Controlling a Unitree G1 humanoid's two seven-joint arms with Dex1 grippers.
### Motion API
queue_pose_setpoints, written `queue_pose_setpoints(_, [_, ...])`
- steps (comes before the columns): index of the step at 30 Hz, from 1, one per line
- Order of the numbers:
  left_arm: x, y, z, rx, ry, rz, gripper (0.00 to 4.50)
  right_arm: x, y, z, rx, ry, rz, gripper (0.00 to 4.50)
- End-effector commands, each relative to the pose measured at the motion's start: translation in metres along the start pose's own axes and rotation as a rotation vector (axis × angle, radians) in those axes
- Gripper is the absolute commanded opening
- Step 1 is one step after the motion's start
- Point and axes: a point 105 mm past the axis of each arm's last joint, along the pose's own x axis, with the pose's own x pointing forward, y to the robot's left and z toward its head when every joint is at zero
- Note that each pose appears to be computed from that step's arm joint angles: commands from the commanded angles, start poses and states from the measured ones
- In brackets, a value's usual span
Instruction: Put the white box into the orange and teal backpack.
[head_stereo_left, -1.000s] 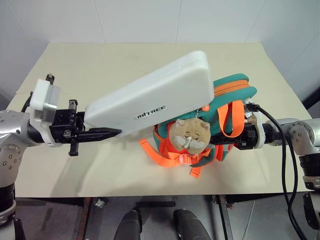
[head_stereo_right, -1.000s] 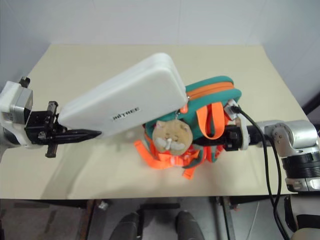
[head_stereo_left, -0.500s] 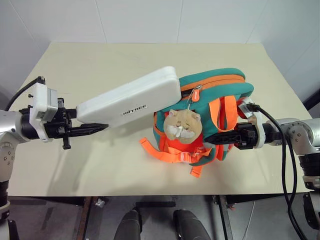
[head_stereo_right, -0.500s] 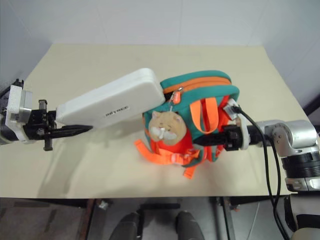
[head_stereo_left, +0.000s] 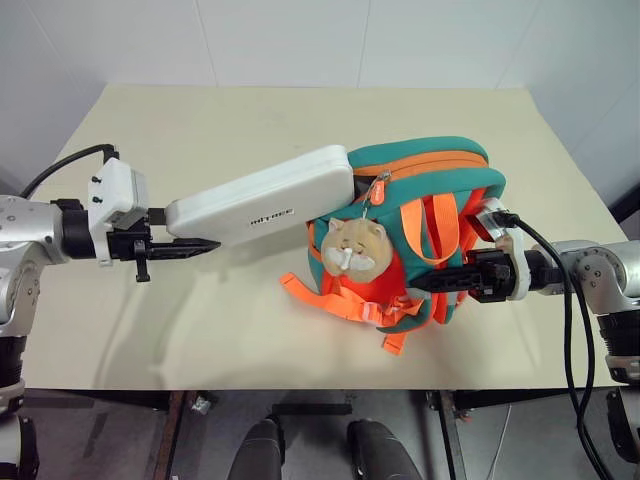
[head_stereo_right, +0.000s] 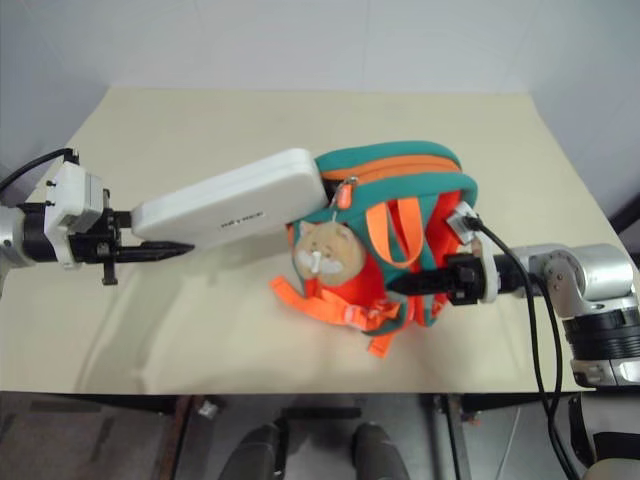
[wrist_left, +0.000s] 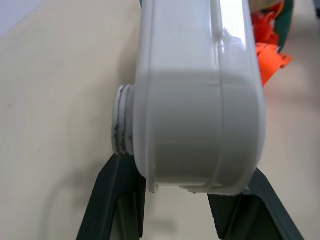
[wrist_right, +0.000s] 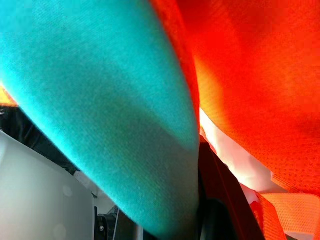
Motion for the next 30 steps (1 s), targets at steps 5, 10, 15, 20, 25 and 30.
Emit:
queue_pose_setpoints(5, [0.008, 0.018, 0.015, 0.05, 0.134, -0.092, 1.29, -0.001, 0.008, 0.006, -0.031, -0.012, 0.02, 0.14])
queue_pose_setpoints(10, [0.002, 0.045, 0.027, 0.083, 0.147, -0.029, 1.29, -0.003, 0.01, 0.004, -0.03, -0.014, 0.018, 0.14])
queue_pose_setpoints(15, [0.001, 0.062, 0.037, 0.074, 0.108, 0.016, 1.29, -0.004, 0.015, 0.001, -0.041, -0.009, 0.022, 0.14])
queue_pose_setpoints(20, [0.006, 0.061, 0.037, 0.056, 0.079, -0.015, 1.29, -0.006, 0.028, 0.002, -0.076, -0.005, 0.058, 0.14])
queue_pose_setpoints(25, [0.006, 0.064, 0.042, 0.033, 0.017, 0.002, 1.29, -0.006, 0.044, 0.004, -0.111, -0.009, 0.11, 0.14])
queue_pose_setpoints(30, [0.005, 0.072, 0.056, -0.044, -0.097, -0.001, 1.29, -0.007, 0.063, 0.015, -0.162, -0.039, 0.158, 0.14])
